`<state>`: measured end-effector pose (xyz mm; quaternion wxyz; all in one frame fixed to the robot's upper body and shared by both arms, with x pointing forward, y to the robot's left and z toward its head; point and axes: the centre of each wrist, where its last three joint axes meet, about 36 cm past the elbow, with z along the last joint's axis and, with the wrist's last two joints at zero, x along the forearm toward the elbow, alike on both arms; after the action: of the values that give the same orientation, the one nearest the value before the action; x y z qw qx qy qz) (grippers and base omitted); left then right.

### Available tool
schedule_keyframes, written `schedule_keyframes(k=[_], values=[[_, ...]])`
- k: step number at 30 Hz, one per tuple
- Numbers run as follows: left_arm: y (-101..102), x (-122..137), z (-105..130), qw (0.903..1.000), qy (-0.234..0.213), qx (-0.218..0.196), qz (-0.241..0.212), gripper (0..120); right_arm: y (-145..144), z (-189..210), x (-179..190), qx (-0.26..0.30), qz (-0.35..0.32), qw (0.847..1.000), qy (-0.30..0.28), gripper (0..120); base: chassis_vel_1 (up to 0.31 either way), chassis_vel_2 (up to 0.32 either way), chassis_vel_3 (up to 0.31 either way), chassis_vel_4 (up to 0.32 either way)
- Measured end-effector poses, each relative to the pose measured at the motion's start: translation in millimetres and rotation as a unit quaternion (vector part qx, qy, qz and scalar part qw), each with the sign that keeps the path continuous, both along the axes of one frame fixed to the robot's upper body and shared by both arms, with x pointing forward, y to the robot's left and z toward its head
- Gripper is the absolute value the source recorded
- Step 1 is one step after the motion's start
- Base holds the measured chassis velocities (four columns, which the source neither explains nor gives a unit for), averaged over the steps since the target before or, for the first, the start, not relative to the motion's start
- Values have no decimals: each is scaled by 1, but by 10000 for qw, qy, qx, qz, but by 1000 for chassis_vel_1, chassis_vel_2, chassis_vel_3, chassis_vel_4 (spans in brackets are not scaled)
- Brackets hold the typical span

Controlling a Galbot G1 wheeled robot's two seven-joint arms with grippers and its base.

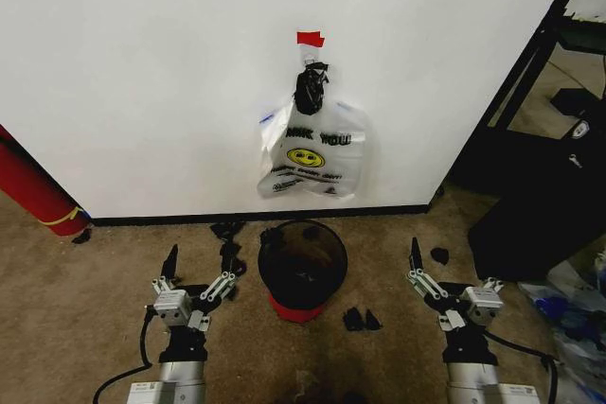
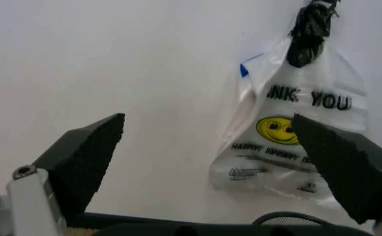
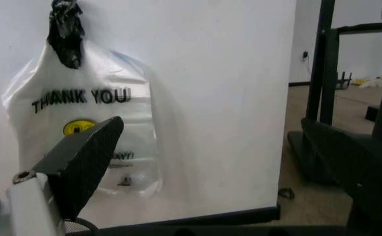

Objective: Pick up the garbage bag from the wall and place it over the trash bin.

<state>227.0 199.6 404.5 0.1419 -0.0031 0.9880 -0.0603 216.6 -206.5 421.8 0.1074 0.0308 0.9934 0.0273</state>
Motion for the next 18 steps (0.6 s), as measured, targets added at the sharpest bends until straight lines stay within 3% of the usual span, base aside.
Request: schedule_keyframes(k=[7, 12, 18], values=[[-2, 0, 8, 9999, -105, 84, 0, 100, -11, 1, 13, 173, 135, 9998, -38, 100, 0, 0, 0, 0], [-1, -8, 10, 9997, -101, 240, -2, 100, -32, -2, 58, 487, 556, 9972, -74, 100, 0, 0, 0, 0], [2, -14, 11, 9993, -90, 329, 129, 100, -25, -3, 112, 589, 1281, 9899, -143, 100, 0, 0, 0, 0]])
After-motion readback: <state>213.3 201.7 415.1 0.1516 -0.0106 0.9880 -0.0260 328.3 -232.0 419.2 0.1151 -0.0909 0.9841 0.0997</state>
